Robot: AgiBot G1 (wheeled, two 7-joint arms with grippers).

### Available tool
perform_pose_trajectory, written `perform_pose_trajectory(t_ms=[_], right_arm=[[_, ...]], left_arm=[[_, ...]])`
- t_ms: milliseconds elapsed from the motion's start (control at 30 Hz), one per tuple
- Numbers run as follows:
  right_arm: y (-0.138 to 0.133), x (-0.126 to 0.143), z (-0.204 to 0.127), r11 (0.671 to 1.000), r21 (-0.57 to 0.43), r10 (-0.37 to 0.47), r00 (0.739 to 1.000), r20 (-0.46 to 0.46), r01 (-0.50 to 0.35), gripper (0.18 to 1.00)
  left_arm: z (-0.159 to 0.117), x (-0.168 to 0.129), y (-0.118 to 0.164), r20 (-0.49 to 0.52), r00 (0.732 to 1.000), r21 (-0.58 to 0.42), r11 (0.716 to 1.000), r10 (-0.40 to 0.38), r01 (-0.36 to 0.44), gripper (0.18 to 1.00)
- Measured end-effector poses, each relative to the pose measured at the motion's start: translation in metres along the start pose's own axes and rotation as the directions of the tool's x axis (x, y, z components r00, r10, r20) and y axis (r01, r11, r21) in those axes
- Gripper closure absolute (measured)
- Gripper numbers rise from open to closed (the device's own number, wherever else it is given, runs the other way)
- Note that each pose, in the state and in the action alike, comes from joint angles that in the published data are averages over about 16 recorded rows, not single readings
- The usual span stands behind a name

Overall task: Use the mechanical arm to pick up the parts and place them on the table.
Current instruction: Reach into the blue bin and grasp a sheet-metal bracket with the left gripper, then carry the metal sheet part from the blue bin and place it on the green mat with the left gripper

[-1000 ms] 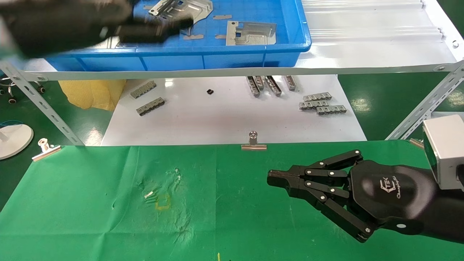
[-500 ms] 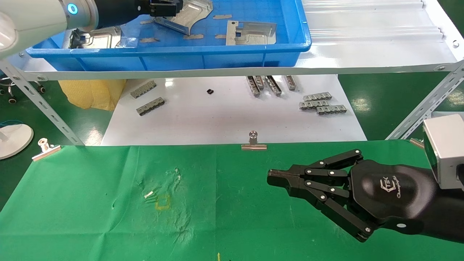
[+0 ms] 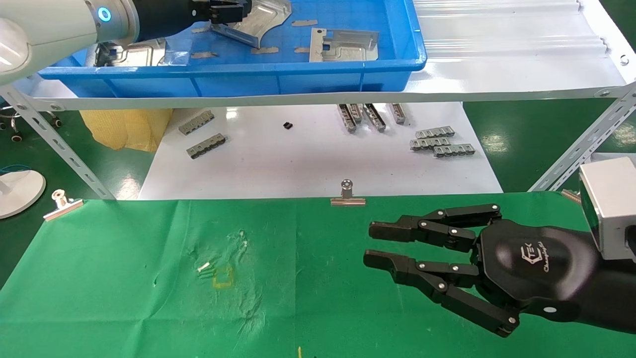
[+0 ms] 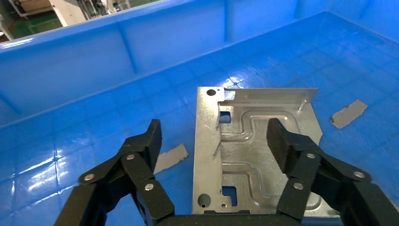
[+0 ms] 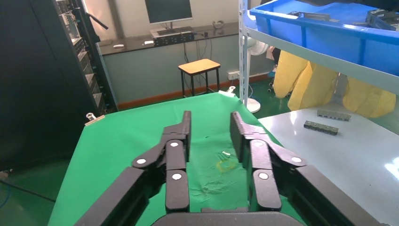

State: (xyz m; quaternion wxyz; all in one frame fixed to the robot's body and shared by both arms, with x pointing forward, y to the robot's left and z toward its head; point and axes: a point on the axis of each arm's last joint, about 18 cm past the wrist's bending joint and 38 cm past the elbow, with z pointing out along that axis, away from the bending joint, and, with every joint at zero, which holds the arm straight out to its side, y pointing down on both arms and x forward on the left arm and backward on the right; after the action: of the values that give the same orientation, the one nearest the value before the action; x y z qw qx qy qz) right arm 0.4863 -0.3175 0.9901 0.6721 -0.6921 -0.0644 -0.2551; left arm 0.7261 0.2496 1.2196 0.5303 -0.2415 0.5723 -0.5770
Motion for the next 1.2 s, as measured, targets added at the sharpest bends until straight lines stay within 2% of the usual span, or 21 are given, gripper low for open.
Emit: perform_pose_trajectory(t_ms=[267,633,833,1033,1200], right_arm=[[0.000,0.000,0.000,1.000,0.000,0.000,1.000,0.000,0.000,0.745],[0.000,0.000,0.000,1.000,0.000,0.000,1.000,0.000,0.000,0.480],[0.000,0.000,0.000,1.000,0.000,0.000,1.000,0.000,0.000,0.354],[0.000,0.000,0.000,1.000,0.000,0.000,1.000,0.000,0.000,0.261],[0.000,0.000,0.000,1.000,0.000,0.000,1.000,0.000,0.000,0.210]], left_arm=[[0.000,-0.002,0.001,0.013,1.000,0.000,1.000,0.005,-0.005,0.451],[0.001,-0.004,0.001,0.031,0.999,-0.001,1.000,0.016,-0.016,0.719],[0.000,-0.005,-0.004,0.029,1.000,0.016,1.000,0.008,-0.008,0.830],[-0.007,-0.005,-0.020,-0.010,1.000,0.062,0.998,0.009,-0.008,0.893],[-0.022,-0.004,-0.034,-0.090,0.995,0.117,0.993,0.036,-0.025,0.909]])
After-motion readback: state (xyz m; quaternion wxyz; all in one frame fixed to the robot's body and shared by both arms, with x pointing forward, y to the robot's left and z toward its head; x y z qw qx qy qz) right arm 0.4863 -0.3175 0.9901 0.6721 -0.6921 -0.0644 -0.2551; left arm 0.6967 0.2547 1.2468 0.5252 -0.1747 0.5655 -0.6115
